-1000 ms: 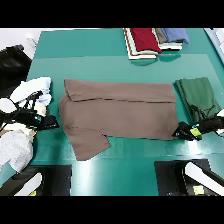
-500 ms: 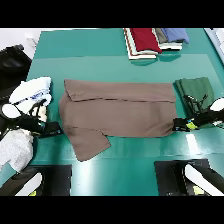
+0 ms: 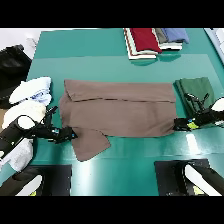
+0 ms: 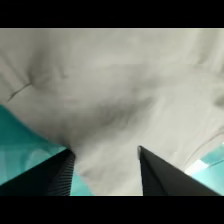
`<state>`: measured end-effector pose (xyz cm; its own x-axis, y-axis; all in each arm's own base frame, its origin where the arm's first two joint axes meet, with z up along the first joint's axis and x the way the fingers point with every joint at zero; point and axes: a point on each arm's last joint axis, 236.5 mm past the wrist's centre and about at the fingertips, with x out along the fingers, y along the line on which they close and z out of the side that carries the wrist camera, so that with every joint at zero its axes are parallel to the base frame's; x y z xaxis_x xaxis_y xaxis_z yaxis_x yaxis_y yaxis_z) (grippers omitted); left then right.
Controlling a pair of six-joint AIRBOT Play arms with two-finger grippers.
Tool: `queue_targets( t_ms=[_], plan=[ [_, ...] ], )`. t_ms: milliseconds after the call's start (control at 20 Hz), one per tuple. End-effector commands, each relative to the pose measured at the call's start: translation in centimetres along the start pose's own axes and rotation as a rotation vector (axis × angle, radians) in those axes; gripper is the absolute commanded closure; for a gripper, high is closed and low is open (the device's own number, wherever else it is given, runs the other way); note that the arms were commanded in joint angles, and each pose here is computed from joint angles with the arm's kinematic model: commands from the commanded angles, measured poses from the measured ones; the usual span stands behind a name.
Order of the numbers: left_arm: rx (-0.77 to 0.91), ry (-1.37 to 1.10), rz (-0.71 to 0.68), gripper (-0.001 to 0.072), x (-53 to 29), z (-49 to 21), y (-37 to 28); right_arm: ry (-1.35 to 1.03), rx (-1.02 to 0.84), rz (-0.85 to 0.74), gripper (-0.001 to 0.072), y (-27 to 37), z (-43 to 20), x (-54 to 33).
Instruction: Fold the shirts.
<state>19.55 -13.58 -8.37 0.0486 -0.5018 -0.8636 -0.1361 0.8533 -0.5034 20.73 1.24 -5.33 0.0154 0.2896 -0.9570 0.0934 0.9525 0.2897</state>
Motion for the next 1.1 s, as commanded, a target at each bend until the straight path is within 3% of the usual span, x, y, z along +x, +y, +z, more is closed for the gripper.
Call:
queue_targets(
  t_ms=[0, 50, 350, 700, 1050],
  plan=[
    [0.002, -0.005, 0.005, 0.0436, 0.3, 0.0, -0.3, 0.011, -0.002, 0.003, 0.0698, 0.1, -0.3, -0.1],
    [0.035, 0.013, 0.001, 0.0688, -0.1, -0.2, -0.6, 0.013, -0.002, 0.004, 0.0698, 0.2, -0.4, -0.1],
    [0.149, -0.061, 0.081, 0.0685, -5.2, 0.4, -1.4, -0.049, -0.033, -0.032, 0.0698, 0.2, -1.0, -2.2],
    [0.189, -0.059, 0.127, 0.0684, -11.0, -6.3, -1.6, -0.078, -0.079, -0.074, 0.0699, 0.9, -4.5, -5.3],
    [0.256, -0.279, 0.118, 0.0684, -12.8, 2.2, -4.2, -0.111, -0.113, -0.077, 0.0699, 1.3, 0.2, -5.5]
  ],
)
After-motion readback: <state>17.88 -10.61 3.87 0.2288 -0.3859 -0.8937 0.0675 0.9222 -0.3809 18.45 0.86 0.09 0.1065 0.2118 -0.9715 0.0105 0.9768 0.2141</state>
